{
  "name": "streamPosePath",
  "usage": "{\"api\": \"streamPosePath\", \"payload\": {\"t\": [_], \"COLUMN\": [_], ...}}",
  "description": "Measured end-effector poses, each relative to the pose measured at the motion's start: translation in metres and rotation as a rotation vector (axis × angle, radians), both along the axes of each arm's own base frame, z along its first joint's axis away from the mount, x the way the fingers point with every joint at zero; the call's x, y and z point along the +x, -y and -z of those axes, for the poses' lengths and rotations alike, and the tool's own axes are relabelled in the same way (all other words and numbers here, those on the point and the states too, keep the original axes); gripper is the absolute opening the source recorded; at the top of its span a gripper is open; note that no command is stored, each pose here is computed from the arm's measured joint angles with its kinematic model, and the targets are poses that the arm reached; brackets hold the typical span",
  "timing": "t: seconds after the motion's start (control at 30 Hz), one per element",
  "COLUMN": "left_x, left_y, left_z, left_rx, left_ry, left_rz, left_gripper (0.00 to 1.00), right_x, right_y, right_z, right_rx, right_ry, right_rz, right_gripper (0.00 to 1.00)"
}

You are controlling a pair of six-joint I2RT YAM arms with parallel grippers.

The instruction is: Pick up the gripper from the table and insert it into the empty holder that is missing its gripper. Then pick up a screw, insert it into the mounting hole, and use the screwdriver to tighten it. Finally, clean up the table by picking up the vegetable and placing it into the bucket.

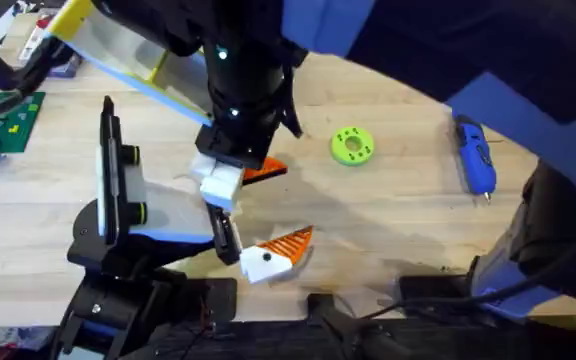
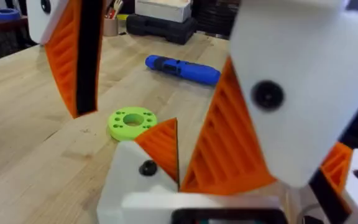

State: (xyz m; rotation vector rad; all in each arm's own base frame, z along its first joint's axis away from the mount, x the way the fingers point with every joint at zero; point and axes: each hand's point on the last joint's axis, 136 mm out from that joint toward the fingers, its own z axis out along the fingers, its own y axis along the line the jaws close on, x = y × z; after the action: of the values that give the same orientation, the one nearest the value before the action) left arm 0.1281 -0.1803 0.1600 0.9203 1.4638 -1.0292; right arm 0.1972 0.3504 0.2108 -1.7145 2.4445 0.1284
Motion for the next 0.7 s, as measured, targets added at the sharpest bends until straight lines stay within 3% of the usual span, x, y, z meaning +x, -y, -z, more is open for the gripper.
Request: {"api": "streamPosePath", "payload": {"t": [0.27,0.47,0.7], "left_x": [0.000,0.000,0.000], "left_y": [0.000,0.000,0.000], "left_z": [0.000,0.000,0.000], "left_rx": [0.002,0.002,0.003], "left_ry": [0.008,0.009,0.009], "left_rz": [0.001,0.001,0.001], "left_gripper": [0.986,0.986,0.988], "right_x": [0.008,0.039,0.055], "right_y": [0.007,0.052,0.091], "right_z": [-0.020,-0.051,-0.058], "right_rx": [0.072,0.127,0.111], "right_ry": [0.007,0.026,0.005], "right_rz": [0.038,0.208,0.360], "right_gripper": [0.995,0.995,0.995]}}
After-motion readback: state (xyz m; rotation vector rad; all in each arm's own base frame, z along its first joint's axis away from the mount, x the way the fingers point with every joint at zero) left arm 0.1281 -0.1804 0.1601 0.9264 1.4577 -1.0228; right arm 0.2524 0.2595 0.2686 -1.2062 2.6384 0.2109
